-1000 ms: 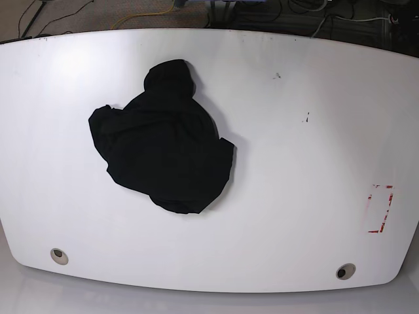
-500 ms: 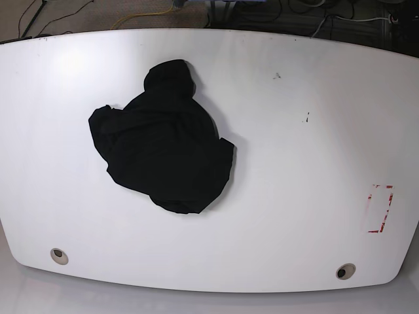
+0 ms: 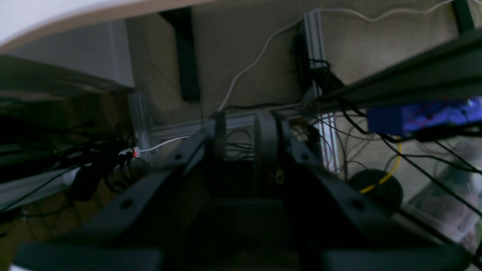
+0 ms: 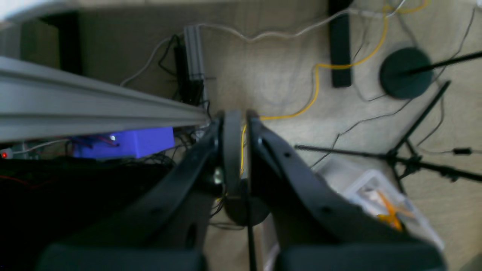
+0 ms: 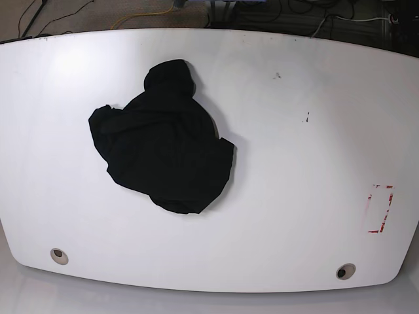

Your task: Layout the t-shirt on the table in an organized manner, then fold the t-shirt properly

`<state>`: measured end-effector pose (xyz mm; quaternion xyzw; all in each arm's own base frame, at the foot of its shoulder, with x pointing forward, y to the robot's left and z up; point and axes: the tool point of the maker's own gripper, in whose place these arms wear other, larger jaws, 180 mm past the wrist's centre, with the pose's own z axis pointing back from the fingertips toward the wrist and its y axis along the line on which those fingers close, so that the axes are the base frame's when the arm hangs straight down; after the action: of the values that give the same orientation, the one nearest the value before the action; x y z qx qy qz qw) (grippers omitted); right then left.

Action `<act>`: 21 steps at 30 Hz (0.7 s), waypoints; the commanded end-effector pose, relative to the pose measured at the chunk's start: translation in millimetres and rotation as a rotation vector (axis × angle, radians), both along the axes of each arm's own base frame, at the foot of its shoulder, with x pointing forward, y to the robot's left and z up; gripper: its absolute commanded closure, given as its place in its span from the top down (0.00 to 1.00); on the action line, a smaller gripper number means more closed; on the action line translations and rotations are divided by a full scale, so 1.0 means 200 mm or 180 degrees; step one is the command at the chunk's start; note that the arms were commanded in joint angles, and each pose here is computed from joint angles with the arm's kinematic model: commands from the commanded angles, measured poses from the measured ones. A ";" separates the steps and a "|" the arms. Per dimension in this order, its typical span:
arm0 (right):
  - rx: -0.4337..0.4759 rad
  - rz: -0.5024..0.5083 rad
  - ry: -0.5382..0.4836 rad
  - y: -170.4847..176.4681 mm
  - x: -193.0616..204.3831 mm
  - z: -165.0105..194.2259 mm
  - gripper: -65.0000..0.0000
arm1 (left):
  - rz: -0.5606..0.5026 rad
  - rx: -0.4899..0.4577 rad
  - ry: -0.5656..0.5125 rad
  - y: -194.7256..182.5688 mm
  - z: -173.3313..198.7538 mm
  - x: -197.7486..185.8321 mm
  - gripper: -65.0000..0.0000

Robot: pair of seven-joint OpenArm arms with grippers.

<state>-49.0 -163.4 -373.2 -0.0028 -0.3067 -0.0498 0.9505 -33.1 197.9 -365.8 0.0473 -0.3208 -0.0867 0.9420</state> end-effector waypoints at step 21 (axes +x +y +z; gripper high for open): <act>-0.0005 0.0014 -0.0623 0.02 0.33 0.05 0.03 | 0.0336 -0.0138 -0.0731 0.13 0.10 0.34 0.17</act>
<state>10.1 -158.1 -371.7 0.0049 -0.3817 -0.0516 0.9228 32.0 221.6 -352.2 0.0486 -0.4137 -0.0232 0.9088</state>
